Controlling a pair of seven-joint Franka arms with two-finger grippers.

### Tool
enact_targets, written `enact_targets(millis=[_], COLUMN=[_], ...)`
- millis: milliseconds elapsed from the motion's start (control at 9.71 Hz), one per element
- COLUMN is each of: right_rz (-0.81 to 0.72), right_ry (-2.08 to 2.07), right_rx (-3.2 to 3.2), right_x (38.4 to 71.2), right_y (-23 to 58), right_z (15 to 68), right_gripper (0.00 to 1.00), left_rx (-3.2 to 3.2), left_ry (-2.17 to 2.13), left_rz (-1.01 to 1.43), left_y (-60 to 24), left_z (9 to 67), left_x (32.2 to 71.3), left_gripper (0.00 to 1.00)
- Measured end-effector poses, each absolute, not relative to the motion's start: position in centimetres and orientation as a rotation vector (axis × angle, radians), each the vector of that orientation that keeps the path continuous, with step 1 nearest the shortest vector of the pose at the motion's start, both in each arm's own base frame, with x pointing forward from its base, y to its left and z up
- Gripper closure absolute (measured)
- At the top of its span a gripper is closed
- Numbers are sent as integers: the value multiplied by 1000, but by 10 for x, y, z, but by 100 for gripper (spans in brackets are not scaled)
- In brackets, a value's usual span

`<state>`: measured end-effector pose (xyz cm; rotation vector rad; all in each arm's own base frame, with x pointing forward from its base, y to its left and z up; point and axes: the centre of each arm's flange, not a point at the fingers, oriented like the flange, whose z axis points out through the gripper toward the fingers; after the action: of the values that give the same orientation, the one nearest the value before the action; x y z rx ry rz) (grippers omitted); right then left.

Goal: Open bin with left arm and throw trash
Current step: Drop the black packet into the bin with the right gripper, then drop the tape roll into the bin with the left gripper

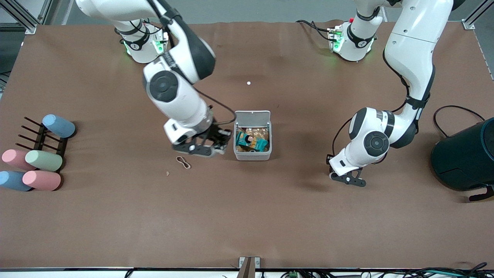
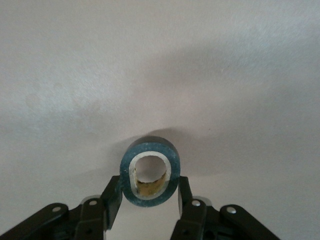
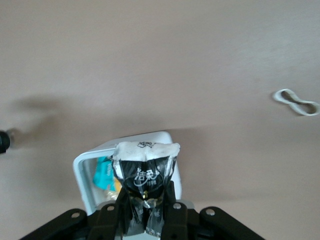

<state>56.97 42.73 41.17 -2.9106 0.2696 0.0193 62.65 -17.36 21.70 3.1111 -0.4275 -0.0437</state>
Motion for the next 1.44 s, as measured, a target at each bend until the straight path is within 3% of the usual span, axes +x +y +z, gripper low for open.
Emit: enact_targets(millis=[309, 412, 721, 1235, 1441], right_rz=[80, 94, 118, 100, 47], right_ry=[188, 186, 158, 160, 206], right_rx=[-2957, -2968, -2983, -2982, -2952], right_x=[550, 551, 543, 548, 569], right_y=[469, 470, 481, 483, 467], right_z=[351, 336, 320, 321, 346], right_gripper=[70, 73, 71, 6, 5], left_rx=[3100, 3092, 3049, 2963, 2956], left_ry=[-431, -404, -233, -30, 16], left_rz=[32, 47, 54, 78, 70], left_y=[-186, -197, -260, -355, -385], left_z=[253, 263, 282, 324, 334], left_x=[631, 629, 612, 582, 568], left_gripper=[50, 55, 59, 59, 59])
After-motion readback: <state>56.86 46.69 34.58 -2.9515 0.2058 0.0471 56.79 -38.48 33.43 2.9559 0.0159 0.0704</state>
